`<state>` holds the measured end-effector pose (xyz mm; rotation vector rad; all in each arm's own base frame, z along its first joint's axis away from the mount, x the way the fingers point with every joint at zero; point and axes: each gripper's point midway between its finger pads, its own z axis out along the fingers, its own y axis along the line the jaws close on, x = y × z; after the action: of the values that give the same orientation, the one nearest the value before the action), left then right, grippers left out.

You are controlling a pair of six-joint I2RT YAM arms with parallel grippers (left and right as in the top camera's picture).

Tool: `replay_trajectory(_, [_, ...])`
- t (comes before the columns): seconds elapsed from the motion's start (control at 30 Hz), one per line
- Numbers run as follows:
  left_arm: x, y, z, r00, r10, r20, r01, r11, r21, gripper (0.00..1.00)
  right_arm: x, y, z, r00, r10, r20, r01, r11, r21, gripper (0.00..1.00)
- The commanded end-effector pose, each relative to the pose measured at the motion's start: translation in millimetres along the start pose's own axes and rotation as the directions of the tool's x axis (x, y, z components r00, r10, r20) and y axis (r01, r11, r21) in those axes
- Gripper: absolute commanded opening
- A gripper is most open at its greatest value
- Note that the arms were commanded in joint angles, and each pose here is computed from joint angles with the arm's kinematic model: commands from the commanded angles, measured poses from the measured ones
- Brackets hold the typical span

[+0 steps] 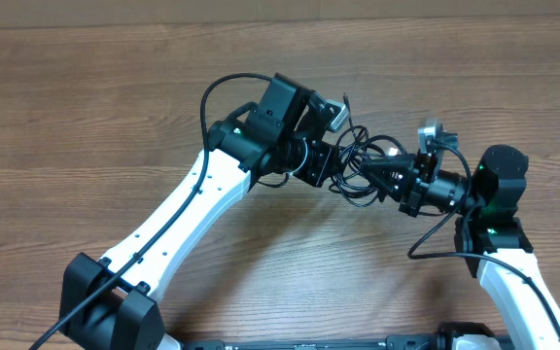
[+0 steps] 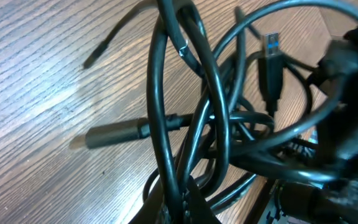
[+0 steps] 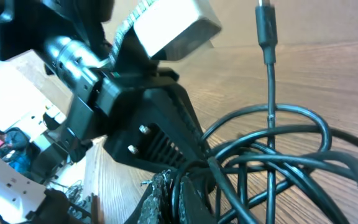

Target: Untangle cables

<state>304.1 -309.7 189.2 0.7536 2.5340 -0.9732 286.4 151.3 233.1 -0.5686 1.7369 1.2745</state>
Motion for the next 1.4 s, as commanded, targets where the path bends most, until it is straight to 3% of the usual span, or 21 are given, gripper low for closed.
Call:
replay_trajectory(0.0, [4.2,3.3,4.3,1.0,0.022,-0.02,-0.022,1.0,-0.02,0.04,-10.2,17.2,0.4,1.0,-0.022,0.004,0.023,0.997,-0.069,0.04])
replay_trajectory(0.4, [4.1,3.5,4.2,1.0,0.022,-0.02,-0.022,1.0,-0.02,0.04,-21.3,8.8,-8.5,0.997,-0.066,0.045,0.067,0.997,-0.028,0.04])
replay_trajectory(0.5, [4.1,3.5,4.2,1.0,0.022,-0.02,-0.022,1.0,-0.02,0.04,-31.9,6.1,-13.5,0.988,-0.132,0.078,0.132,0.991,0.0,0.04])
replay_trajectory(0.8, [5.0,3.4,4.3,1.0,0.02,-0.023,-0.02,1.0,-0.02,0.04,-45.0,0.0,-15.9,0.89,-0.445,0.101,0.437,0.895,0.09,0.04])
replay_trajectory(1.2, [5.1,2.8,4.3,1.0,0.019,-0.023,-0.02,1.0,-0.016,0.04,-66.3,17.0,-19.1,0.725,-0.673,0.148,0.662,0.74,0.119,0.04])
replay_trajectory(1.37, [5.6,2.9,4.3,1.0,0.019,-0.025,-0.019,1.0,-0.017,0.04,-58.6,10.2,-17.6,0.78,-0.612,0.129,0.603,0.791,0.108,0.04])
